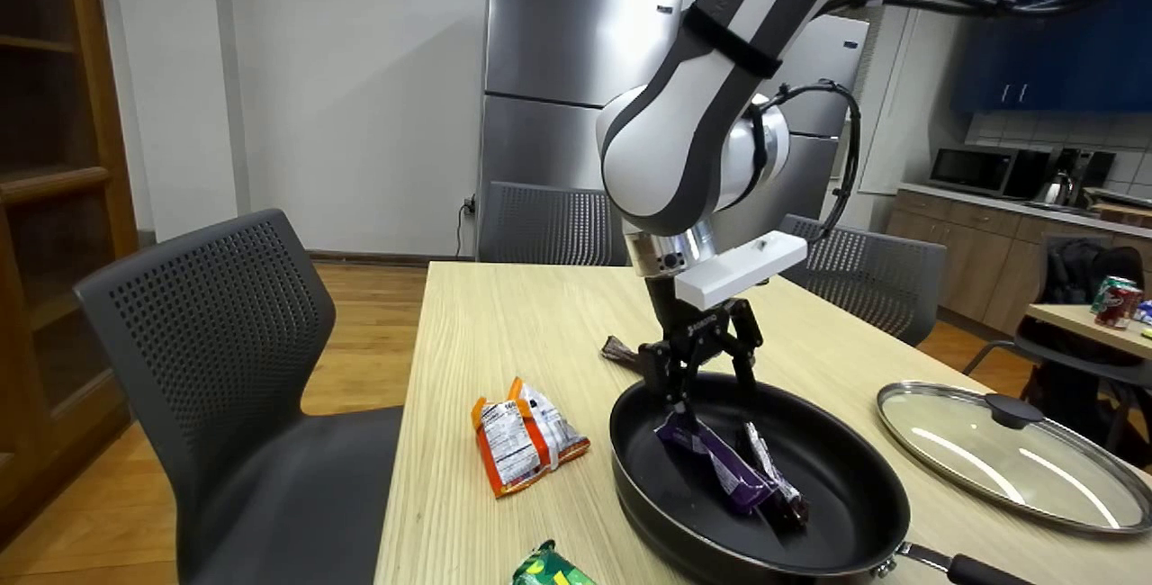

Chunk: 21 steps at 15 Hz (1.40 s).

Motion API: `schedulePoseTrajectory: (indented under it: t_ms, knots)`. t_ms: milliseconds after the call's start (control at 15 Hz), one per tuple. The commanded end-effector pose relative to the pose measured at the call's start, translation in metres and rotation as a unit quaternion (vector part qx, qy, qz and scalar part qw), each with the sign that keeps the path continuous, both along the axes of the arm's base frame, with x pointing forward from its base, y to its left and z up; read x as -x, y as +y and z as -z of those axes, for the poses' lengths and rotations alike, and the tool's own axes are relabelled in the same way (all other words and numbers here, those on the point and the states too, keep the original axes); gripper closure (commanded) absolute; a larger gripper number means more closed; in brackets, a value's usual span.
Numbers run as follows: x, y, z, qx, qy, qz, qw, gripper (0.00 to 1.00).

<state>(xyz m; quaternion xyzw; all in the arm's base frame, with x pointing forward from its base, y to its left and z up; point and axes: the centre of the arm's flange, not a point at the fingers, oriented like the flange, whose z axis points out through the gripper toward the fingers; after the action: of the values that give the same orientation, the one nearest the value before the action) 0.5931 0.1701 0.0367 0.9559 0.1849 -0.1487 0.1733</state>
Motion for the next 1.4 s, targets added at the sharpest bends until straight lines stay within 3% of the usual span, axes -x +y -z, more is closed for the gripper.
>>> schedulePoseTrajectory:
  t_ms: [0,667,1333]
  knots:
    - [-0.01,-0.002,-0.027,0.011,-0.01,-0.007,0.9999,0.0]
    - [-0.057,0.0,-0.051,0.014,-0.045,-0.012,0.9988,0.0]
    - [-0.115,-0.003,-0.046,0.029,-0.059,-0.009,0.9978,0.0]
